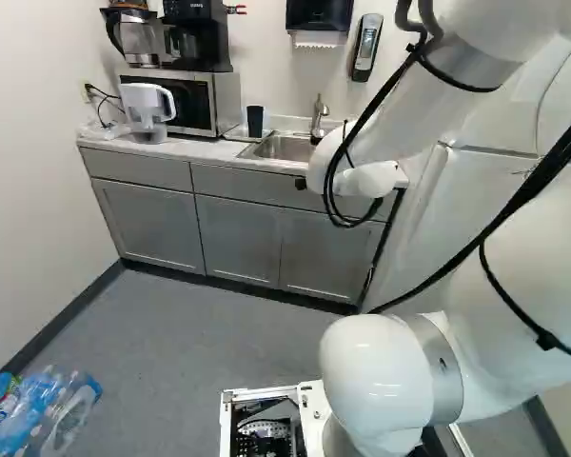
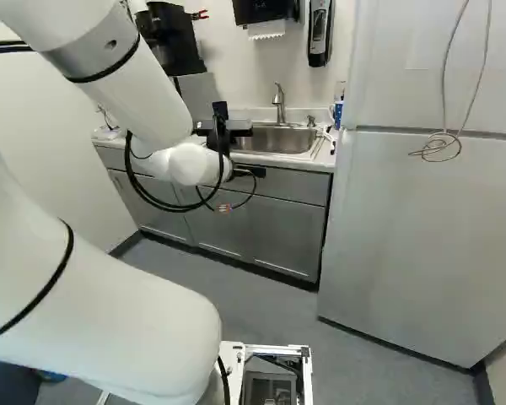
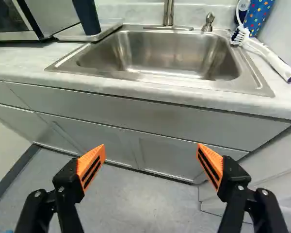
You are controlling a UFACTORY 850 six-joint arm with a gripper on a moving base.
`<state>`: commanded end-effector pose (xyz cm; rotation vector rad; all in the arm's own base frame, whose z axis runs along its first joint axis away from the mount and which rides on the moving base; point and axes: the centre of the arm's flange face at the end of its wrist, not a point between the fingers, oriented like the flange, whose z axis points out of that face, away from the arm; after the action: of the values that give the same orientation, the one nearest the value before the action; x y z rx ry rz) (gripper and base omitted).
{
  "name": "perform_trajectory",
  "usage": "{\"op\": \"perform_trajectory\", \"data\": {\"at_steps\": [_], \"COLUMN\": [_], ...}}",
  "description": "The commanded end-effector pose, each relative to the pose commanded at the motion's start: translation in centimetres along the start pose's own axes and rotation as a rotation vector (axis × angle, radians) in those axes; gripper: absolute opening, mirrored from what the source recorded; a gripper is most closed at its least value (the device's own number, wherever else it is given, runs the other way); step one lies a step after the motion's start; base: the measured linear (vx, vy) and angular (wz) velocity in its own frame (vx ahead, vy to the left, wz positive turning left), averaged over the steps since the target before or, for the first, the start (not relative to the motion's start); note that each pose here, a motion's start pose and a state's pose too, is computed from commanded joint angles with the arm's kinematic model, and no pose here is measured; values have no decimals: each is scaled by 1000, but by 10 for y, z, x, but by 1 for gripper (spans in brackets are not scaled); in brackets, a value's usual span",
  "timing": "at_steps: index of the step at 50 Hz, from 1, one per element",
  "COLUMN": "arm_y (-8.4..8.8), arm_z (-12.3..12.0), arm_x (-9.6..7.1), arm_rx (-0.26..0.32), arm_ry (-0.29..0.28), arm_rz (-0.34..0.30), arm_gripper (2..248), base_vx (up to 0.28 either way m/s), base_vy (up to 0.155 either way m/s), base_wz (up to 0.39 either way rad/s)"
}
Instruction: Rinse the cup and place it in the tray
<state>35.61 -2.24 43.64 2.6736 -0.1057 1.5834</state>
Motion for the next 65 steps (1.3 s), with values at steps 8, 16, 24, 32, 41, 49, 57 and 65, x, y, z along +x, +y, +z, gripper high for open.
{"op": "perform_trajectory", "data": {"at_steps": [8,16,24,32,41,49,57,65], "arm_y": [-3,-6,-9,-11,-12,-13,-14,-15], "arm_z": [-5,-11,-17,-23,-28,-33,-36,-39], "arm_x": [-19,-36,-51,-64,-77,-86,-93,-98], "arm_rx": [10,20,30,38,46,53,58,62], "arm_ry": [30,57,82,104,124,139,151,160], "arm_rz": [-8,-14,-20,-24,-28,-31,-33,-35], "arm_gripper": [247,247,247,247,247,247,247,247], "base_vx": [0,0,0,0,0,0,0,0], "base_vy": [0,0,0,0,0,0,0,0], "base_wz": [0,0,0,0,0,0,0,0]}}
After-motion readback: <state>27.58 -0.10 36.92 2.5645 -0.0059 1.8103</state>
